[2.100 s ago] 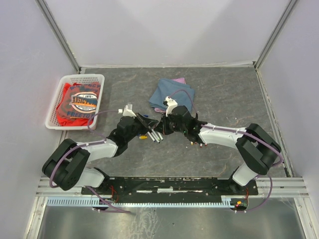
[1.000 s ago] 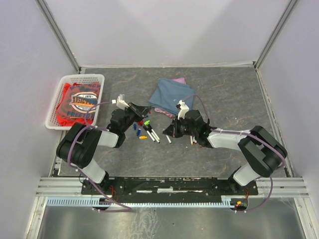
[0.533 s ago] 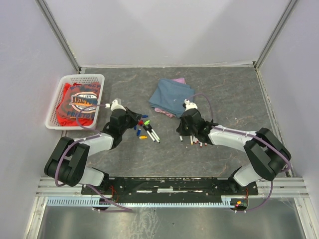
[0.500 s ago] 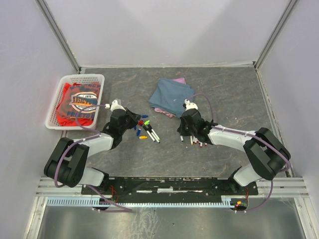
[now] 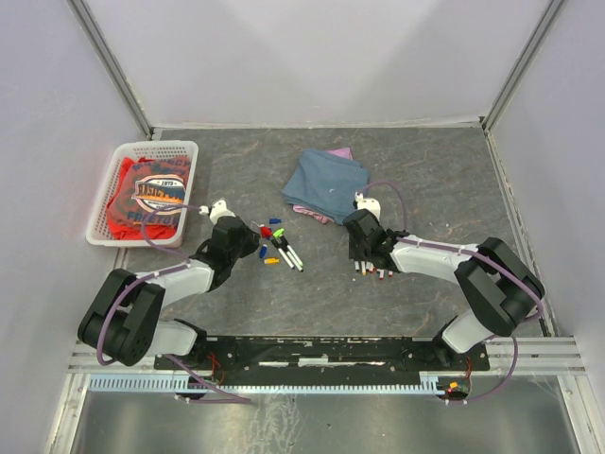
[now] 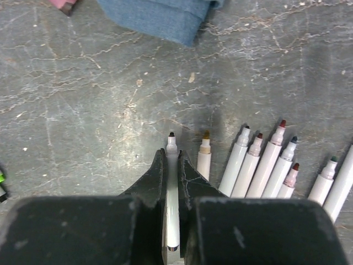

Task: Open the pen caps

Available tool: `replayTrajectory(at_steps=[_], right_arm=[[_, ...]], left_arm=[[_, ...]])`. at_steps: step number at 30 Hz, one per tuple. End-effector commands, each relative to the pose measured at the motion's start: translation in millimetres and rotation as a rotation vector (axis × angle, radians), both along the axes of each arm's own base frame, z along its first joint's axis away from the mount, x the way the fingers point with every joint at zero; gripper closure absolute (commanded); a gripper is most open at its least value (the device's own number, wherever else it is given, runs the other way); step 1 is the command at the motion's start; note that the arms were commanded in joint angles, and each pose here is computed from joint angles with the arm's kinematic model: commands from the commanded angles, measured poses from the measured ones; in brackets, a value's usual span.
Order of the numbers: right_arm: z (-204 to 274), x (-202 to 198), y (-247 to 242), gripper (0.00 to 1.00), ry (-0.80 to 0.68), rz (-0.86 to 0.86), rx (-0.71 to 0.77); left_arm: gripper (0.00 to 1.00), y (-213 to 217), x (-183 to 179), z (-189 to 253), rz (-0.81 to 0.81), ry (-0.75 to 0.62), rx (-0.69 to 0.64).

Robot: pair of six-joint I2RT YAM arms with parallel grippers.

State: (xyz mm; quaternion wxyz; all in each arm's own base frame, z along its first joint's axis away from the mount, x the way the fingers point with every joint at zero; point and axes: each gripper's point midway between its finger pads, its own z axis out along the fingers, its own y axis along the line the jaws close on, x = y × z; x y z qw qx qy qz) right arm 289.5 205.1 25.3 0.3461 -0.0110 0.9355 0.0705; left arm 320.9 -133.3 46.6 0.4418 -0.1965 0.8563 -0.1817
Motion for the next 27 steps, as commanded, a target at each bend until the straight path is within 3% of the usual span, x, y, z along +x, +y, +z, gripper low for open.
replayTrajectory(at_steps=[1,27], right_arm=[[7,12,-5,0.92,-0.031,-0.057,-0.03],[8,10,-19,0.73,-0.031,-0.098,-0.089]], left_arm=[[0.93,5,1,5,-0.005,-0.039,0.059],[0.69,3,-4,2,-0.012,-0.032,0.065]])
